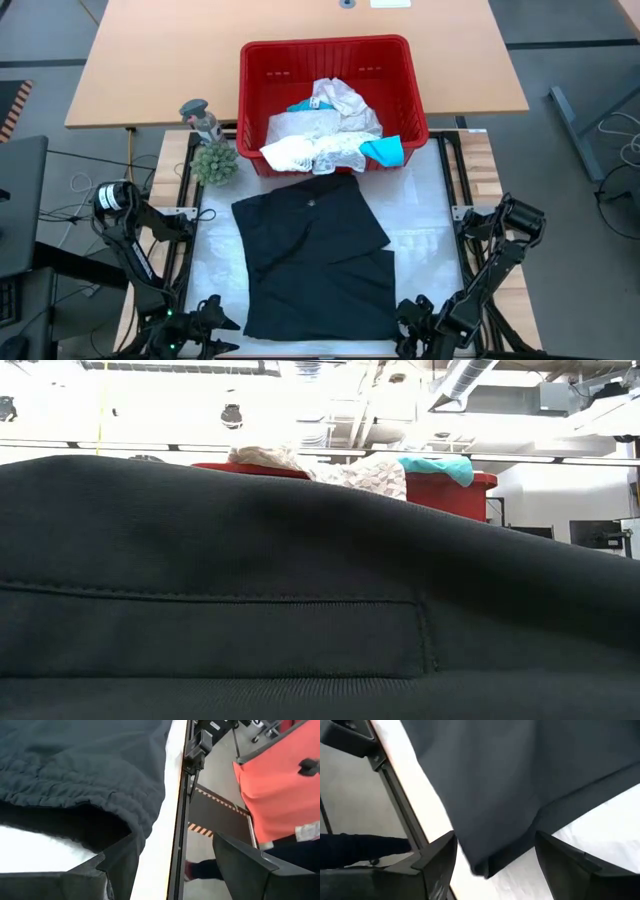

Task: Fold Laundry from Bin
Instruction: Fold the black shorts

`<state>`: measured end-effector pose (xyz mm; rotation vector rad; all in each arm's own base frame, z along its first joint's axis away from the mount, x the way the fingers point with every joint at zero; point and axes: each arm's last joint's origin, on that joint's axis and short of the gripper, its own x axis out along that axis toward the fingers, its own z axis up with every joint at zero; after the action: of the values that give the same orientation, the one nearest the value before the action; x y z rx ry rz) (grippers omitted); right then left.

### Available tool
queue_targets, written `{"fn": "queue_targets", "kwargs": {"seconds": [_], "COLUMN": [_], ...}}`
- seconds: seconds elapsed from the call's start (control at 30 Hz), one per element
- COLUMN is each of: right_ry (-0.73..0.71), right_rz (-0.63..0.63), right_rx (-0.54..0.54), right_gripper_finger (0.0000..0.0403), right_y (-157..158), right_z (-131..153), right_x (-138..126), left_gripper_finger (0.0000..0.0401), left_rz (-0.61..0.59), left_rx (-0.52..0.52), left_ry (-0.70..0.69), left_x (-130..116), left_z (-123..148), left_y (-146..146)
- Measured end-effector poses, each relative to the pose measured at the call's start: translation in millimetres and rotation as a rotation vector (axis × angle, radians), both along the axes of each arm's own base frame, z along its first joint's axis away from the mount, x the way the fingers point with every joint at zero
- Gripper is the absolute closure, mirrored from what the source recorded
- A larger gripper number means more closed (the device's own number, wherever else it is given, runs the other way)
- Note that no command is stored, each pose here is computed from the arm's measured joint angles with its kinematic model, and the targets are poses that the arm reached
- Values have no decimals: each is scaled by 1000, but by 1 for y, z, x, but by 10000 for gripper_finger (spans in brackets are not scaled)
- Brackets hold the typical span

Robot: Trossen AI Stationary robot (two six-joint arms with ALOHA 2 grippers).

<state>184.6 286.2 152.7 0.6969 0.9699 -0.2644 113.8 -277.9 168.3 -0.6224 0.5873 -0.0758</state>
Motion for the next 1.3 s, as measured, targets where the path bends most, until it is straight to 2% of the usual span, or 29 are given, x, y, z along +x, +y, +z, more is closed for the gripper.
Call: {"fn": "queue_targets", "kwargs": {"seconds": [0.17, 0.3, 0.5, 0.67, 0.9, 1.07, 1.17, 1.3], "right_ry": [2, 1, -33, -52, -79, -57, -14, 20], "right_rz": [2, 6, 86, 85, 107, 116, 102, 93], "right_rx": [3, 5, -18, -33, 63, 29, 9, -20], "right_gripper_finger": [111, 111, 111, 111, 120, 170, 223, 315], "right_y": [1, 1, 4, 7, 28, 31, 31, 32], "right_z": [0, 0, 2, -5, -20, -17, -14, -10], "right_x": [-1, -2, 0, 2, 5, 6, 4, 1], "left_gripper_finger": [162, 162, 162, 162, 162, 162, 162, 179], "left_rz": [34, 107, 90, 80, 82, 92, 92, 52], "left_rx": [23, -5, -39, -47, -45, -45, -56, -120], "left_ry": [37, 52, 23, 19, 26, 30, 35, 35], "left_x": [4, 17, 34, 37, 39, 43, 46, 48], "left_z": [-22, -37, -33, -31, -32, -32, -31, -27], "left_y": [-3, -3, -3, -3, -2, 0, 1, -3]}}
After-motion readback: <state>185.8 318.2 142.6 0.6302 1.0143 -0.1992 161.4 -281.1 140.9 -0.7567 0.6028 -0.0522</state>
